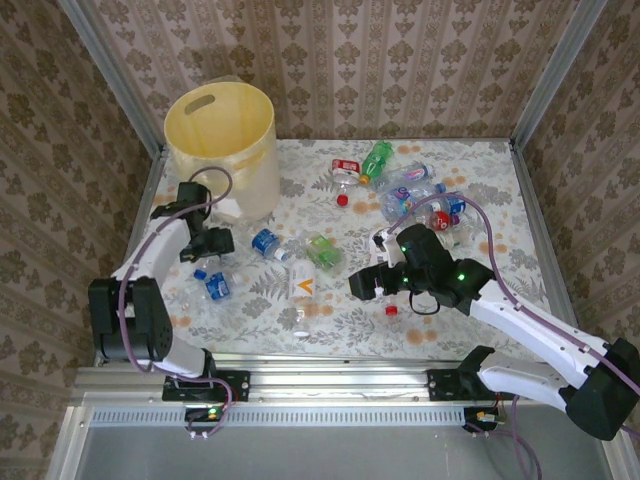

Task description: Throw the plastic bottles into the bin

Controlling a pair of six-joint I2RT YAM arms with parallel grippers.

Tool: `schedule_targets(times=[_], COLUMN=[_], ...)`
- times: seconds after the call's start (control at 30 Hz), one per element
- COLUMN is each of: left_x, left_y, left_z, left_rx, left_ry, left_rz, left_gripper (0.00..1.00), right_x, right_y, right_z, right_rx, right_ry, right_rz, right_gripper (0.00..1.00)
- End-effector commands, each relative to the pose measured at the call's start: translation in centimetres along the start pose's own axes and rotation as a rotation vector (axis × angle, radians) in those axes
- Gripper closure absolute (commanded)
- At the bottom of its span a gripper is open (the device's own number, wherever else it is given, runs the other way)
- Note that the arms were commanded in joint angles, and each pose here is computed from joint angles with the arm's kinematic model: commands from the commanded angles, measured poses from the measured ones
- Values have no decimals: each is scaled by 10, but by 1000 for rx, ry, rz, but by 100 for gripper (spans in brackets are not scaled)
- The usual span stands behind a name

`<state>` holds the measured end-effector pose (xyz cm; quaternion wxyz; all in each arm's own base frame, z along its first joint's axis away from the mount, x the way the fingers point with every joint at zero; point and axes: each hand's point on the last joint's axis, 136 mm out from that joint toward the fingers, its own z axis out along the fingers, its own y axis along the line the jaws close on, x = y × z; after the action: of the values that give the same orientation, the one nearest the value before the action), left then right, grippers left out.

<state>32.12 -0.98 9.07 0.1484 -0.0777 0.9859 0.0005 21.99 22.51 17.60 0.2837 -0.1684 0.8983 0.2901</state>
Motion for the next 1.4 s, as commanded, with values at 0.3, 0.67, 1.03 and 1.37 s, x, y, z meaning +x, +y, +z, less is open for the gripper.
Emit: schedule_targets(times=[0.3, 0.67, 1.03, 1.37], left_x=[-12, -2, -3, 28], left_y=[2, -9, -15, -29], left_z=[44, 50, -30, -151], left_rx=[26, 74, 101, 254], left_ry=[40, 28, -186, -422], left_rz=[-26, -19, -64, -83], left_gripper=[24, 41, 50, 49], right_x=[-3, -6, -7, -7], right_y=[6, 9, 9, 6], right_z=[6, 3, -3, -5], right_rx=[-43, -54, -48, -29], right_ry=[-11, -16, -29, -33], right_rz=[19, 19, 11, -2], right_gripper=[0, 0, 0, 0])
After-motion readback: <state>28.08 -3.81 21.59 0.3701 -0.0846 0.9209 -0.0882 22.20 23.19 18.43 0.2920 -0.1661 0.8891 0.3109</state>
